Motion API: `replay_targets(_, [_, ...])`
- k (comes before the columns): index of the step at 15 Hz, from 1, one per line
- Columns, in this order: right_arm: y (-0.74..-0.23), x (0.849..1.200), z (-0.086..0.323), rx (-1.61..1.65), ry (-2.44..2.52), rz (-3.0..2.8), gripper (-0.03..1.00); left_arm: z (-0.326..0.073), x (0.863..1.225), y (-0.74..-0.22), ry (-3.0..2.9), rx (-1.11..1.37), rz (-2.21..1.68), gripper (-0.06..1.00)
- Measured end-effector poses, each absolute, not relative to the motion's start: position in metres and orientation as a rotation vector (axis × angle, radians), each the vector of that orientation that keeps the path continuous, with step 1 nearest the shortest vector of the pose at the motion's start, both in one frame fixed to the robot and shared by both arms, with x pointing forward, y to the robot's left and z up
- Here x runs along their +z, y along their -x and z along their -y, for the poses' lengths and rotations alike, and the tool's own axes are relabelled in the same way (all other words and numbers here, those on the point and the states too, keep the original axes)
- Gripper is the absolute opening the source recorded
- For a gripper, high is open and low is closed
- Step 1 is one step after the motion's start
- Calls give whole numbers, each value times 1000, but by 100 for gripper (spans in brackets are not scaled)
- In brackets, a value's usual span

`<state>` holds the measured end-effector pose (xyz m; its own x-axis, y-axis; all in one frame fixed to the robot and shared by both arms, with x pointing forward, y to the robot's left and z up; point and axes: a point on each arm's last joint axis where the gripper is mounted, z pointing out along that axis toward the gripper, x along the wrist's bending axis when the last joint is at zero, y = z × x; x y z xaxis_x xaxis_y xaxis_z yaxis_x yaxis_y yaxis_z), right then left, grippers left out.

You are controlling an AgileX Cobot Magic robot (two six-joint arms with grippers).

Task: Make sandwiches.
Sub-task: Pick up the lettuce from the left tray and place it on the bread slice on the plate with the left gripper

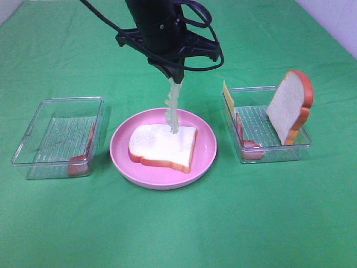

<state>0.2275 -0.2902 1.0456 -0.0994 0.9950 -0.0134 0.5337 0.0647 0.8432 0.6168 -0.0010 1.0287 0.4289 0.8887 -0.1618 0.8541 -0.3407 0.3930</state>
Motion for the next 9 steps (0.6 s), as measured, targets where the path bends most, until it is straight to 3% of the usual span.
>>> replay_targets(2, [-228,1046,290,923,-1535,-1708,76,5,1026,-615,-2254,42,-1488,1])
replay_targets(6, [-228,1046,290,923,-1535,-1708,76,19,984,-616,-2297,-137,-1487,1])
replay_targets(9, [-228,1046,290,923,-1535,-1708,76,14,982,-619,-2343,-53,-1492,1])
